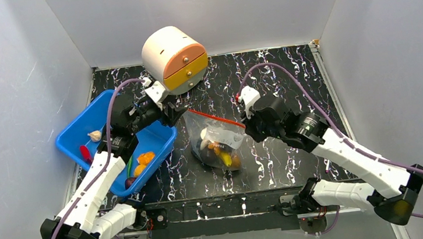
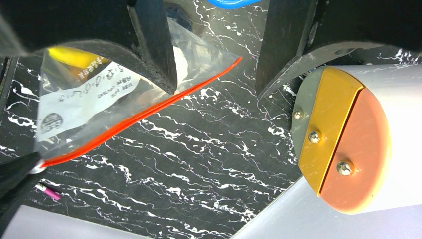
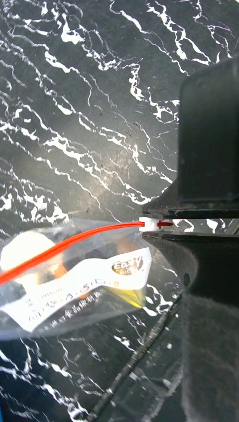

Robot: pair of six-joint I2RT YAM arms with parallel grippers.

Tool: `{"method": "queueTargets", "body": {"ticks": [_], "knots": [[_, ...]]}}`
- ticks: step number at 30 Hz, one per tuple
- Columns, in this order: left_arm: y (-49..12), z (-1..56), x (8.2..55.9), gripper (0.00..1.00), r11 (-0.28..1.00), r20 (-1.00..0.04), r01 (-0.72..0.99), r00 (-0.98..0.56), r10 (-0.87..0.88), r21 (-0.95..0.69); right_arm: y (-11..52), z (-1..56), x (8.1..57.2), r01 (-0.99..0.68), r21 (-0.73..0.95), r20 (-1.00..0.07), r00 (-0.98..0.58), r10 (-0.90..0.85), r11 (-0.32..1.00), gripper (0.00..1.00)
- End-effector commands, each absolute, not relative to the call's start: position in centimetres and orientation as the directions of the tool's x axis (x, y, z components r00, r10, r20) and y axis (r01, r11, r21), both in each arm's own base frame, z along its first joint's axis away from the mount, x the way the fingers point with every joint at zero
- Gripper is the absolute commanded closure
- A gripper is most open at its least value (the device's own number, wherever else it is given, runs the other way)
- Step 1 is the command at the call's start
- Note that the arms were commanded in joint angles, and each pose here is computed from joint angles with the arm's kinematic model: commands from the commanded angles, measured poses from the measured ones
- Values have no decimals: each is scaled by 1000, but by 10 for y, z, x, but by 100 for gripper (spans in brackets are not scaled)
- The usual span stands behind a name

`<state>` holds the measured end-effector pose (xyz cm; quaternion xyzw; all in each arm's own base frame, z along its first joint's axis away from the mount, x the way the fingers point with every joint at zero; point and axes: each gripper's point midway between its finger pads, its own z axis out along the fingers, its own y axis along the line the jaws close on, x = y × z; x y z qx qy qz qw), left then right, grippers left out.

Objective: Place the food in the zip-top bag and seal the zipper
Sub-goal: Place the zipper food storage bag at the center of the board, then reset both arms

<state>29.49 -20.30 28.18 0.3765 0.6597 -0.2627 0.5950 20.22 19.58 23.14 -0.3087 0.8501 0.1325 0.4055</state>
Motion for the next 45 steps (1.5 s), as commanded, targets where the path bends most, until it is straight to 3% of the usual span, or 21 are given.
{"method": "queueTargets", "body": {"ticks": [1, 6, 8, 9, 12, 17, 24, 33, 45], "knots": [[-196, 316, 291, 41, 625, -991, 775, 17, 130, 95, 184, 248, 247, -510, -40, -832, -459, -311, 860, 100], [-190, 312, 291, 29, 679, -992, 734, -103, 73, -26, 150, 246, 282, -404, -3, -846, -487, -218, 915, 100], [-189, 307, 290, 3, 691, -988, 720, -142, 56, -65, 141, 244, 292, -374, 8, -848, -493, -192, 927, 99], [-188, 306, 289, 2, 697, -987, 712, -156, 46, -80, 137, 242, 297, -355, 13, -847, -501, -178, 935, 95], [-184, 304, 287, 2, 721, -980, 679, -198, 0, -137, 124, 237, 308, -261, 14, -839, -529, -131, 965, 81], [-179, 300, 283, 2, 750, -949, 615, -310, -55, -244, 118, 248, 311, -207, 24, -855, -511, -87, 978, 37], [-159, 286, 291, 2, 841, -889, 417, -432, -148, -343, 118, 299, 298, -186, 152, -913, -402, 66, 971, 2], [-164, 314, 265, 2, 779, -891, 474, -393, -229, -410, 109, 318, 273, -57, 391, -859, -380, 342, 919, 2], [-160, 307, 253, 2, 780, -871, 445, -425, -248, -439, 108, 341, 251, -78, 509, -824, -333, 459, 857, 2]]}}
